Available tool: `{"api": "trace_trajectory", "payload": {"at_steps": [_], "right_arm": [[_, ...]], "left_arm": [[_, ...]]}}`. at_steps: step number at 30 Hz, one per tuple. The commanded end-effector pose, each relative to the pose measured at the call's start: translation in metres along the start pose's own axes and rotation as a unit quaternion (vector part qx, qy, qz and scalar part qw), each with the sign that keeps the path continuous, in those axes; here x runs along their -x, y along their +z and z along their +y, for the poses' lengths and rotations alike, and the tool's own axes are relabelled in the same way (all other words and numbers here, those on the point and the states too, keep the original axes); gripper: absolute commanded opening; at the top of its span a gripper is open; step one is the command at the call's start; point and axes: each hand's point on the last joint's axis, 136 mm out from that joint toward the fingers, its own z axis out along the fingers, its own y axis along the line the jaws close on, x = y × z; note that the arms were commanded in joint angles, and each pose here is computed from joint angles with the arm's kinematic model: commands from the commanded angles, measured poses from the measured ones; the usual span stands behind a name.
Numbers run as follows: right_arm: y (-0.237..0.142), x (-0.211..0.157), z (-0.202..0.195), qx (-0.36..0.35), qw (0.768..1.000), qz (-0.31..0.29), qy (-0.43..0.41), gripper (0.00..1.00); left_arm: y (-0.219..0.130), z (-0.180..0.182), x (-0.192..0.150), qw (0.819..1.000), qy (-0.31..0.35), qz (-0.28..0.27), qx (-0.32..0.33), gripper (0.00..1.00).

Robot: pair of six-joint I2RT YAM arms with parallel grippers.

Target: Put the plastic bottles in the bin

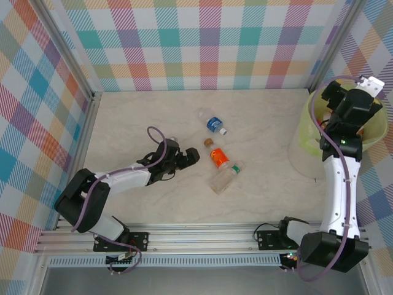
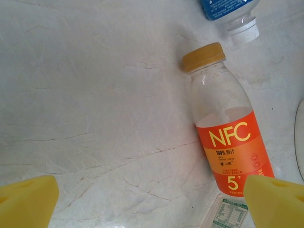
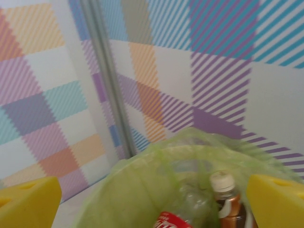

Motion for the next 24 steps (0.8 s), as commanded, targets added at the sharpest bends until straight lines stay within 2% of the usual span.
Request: {"api": "trace_trajectory", "payload": {"at_steps": [1, 4, 8, 13, 16, 18, 20, 24], "right_arm": [[-0.017, -0.004, 0.041, 0.129, 0.990, 0.032, 0.047, 1.00], [-0.032, -0.015, 0.076, 0.233, 0.968, 0.065, 0.063, 1.00], [-0.056, -0.031, 0.123, 0.366, 0.922, 0.113, 0.061, 1.00], [-0.080, -0.076, 0.169, 0.436, 0.884, 0.170, 0.011, 1.00], [-0.087, -0.115, 0.190, 0.438, 0.874, 0.209, -0.023, 1.00], [-0.087, -0.141, 0.197, 0.413, 0.878, 0.242, -0.021, 0.99], [-0.082, -0.172, 0.193, 0.360, 0.883, 0.300, 0.009, 1.00], [-0.103, -0.231, 0.190, 0.303, 0.860, 0.409, 0.040, 1.00]], "left_arm": [[0.003, 0.007, -0.003, 1.000, -0.013, 0.012, 0.007, 1.00], [0.005, 0.006, -0.004, 1.000, -0.015, 0.016, 0.007, 1.00], [0.007, 0.005, -0.005, 1.000, -0.015, 0.023, 0.006, 1.00], [0.011, 0.006, -0.008, 0.999, -0.018, 0.030, 0.009, 1.00], [0.011, 0.005, -0.008, 0.999, -0.020, 0.031, 0.007, 1.00], [0.011, 0.005, -0.007, 0.999, -0.019, 0.031, 0.008, 1.00], [0.009, 0.007, -0.007, 0.999, -0.020, 0.029, 0.011, 1.00], [0.006, 0.011, -0.007, 0.999, -0.021, 0.024, 0.016, 1.00]]}}
